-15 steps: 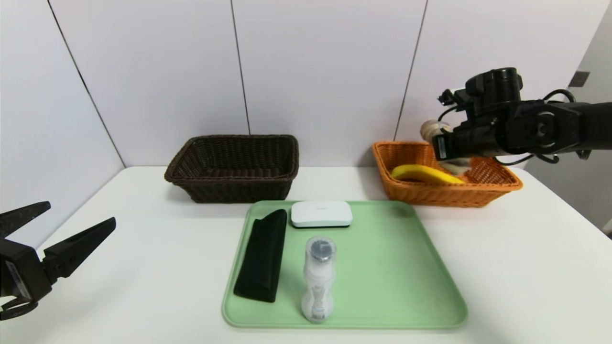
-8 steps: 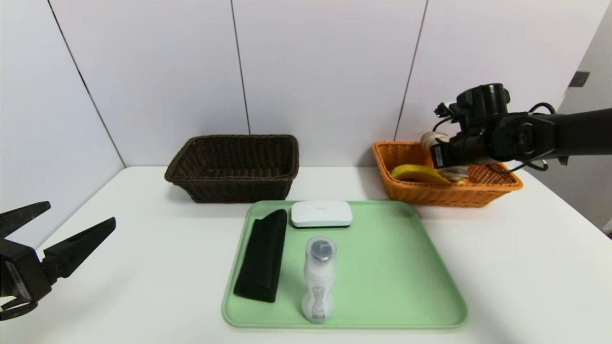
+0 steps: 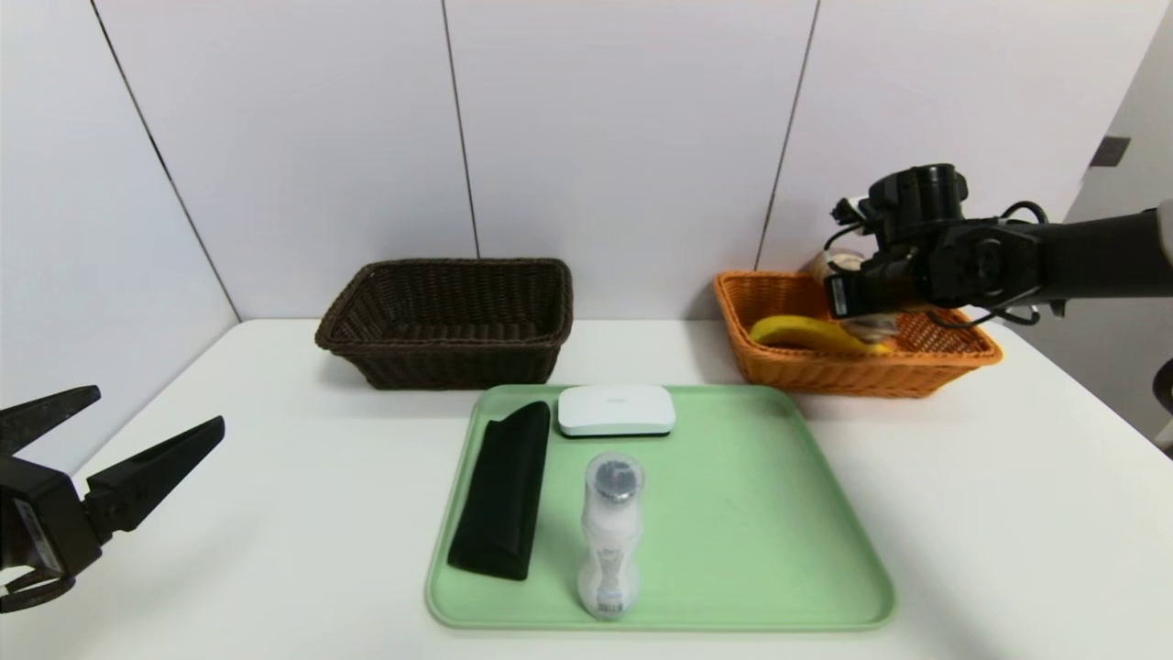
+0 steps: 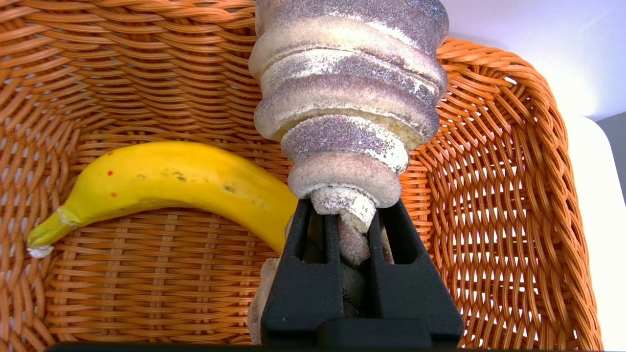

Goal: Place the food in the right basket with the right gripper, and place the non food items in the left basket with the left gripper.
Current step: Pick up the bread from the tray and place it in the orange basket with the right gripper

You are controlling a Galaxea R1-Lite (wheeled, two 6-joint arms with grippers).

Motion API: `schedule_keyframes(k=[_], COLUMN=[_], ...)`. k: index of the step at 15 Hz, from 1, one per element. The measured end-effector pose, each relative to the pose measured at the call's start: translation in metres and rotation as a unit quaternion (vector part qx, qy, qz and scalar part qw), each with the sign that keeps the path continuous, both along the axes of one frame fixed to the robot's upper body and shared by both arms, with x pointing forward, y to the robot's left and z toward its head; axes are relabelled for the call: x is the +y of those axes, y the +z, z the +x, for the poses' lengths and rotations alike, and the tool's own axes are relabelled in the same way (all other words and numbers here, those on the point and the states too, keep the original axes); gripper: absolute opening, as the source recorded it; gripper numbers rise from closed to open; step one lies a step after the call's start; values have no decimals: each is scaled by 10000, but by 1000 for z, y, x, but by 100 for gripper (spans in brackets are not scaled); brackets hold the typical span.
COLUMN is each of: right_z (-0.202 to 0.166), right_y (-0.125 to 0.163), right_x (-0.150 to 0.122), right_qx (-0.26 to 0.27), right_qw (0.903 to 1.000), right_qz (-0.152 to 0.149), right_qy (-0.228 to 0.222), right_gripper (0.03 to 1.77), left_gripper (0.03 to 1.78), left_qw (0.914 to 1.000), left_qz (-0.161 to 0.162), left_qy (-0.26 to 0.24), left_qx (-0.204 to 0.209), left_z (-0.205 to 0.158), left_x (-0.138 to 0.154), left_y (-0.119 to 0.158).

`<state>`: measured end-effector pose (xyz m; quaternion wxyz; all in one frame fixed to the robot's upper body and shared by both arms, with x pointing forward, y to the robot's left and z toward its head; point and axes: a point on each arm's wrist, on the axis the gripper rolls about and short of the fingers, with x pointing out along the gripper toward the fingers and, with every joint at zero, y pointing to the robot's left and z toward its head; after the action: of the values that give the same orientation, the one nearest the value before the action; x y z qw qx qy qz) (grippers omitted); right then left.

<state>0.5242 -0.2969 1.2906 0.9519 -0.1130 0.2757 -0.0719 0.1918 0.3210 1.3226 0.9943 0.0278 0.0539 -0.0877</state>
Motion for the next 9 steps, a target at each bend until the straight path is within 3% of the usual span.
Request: schedule_keyframes(k=[4, 9], right_z=[5, 6], right_y=[-2, -1], right_x=[1, 3], right_qx=[-142, -257], right_qw=[9999, 9997], right_qz=[11, 15], right_qy=[9, 39], right_gripper=[81, 124], left_gripper=[169, 169], left_qw=[10000, 10000], left_qz=[1, 2], left_qy=[-19, -16], left_qx=[18, 10], left_z=[1, 1], left_x=[0, 0], left_y=[0, 0])
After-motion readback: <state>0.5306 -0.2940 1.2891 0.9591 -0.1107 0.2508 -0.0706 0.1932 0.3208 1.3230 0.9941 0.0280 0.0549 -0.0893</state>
